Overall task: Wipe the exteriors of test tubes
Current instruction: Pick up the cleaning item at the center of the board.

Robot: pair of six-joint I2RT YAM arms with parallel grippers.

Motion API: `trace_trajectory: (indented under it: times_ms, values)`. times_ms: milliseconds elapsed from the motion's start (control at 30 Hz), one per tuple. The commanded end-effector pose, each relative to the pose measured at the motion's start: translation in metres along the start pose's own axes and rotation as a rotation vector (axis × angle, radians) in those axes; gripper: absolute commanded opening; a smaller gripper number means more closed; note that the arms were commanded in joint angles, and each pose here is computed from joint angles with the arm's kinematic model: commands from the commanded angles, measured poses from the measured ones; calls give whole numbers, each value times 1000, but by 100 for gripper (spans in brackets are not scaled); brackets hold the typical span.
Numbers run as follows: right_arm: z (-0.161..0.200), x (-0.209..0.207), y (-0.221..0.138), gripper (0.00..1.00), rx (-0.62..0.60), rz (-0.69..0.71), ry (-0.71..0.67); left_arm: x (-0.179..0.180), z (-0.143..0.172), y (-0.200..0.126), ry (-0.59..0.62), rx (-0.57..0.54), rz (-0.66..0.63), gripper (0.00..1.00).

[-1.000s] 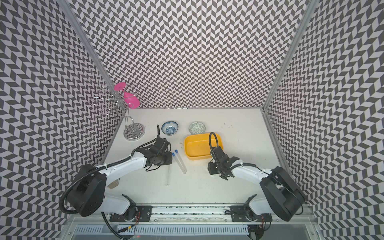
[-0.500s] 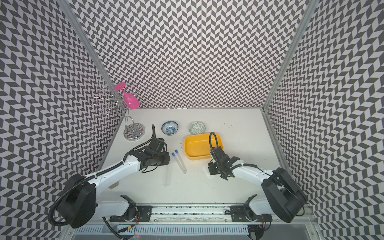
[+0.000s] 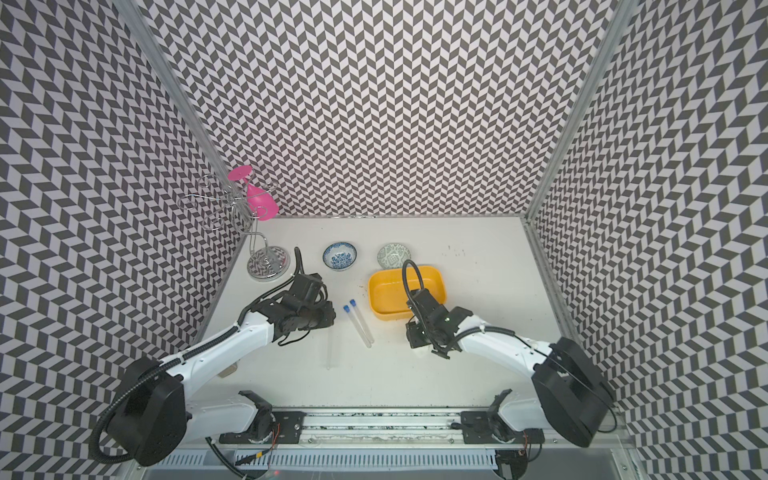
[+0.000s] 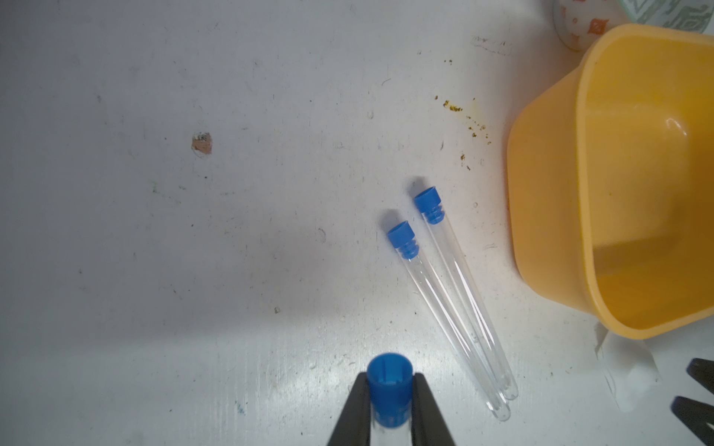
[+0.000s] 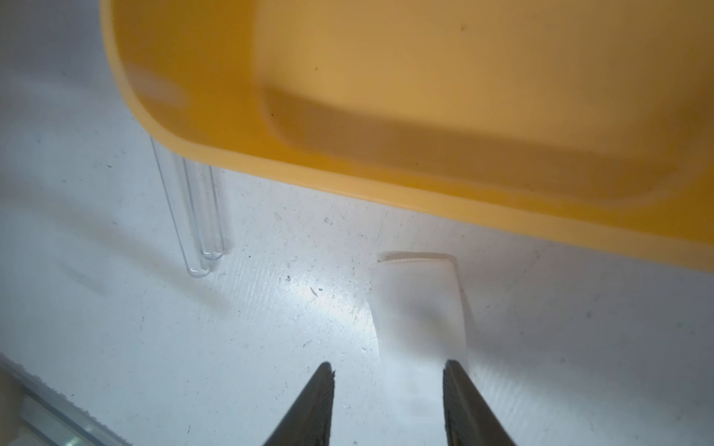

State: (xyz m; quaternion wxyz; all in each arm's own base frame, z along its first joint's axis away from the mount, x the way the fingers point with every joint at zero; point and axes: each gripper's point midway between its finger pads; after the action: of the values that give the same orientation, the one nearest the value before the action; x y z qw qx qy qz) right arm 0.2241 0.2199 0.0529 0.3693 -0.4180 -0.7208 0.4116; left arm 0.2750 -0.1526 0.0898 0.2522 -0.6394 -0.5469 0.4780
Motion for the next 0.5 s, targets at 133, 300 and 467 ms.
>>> trace_trajectory:
  times_ms: [133, 300, 467]
  values:
    - [0, -5, 21, 37, 8, 67, 18, 7, 4, -5, -3, 10, -7, 18]
    - [1, -12, 21, 37, 0, 101, 24, 10, 4, -6, -6, 9, -7, 18]
    - [-10, -11, 6, 38, -43, 103, 24, 12, 4, -7, -8, 8, -8, 18]
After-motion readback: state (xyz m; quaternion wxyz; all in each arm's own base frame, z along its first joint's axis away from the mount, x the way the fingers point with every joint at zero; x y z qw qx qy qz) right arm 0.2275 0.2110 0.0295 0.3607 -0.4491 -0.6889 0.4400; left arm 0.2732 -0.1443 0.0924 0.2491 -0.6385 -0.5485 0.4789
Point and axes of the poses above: each gripper's point midway between its finger pads, its own y axis out along the fingers, its own x axis along the line the jaws close on, z = x × y, and after that the axes turned 4 degrees about -y, right-handed
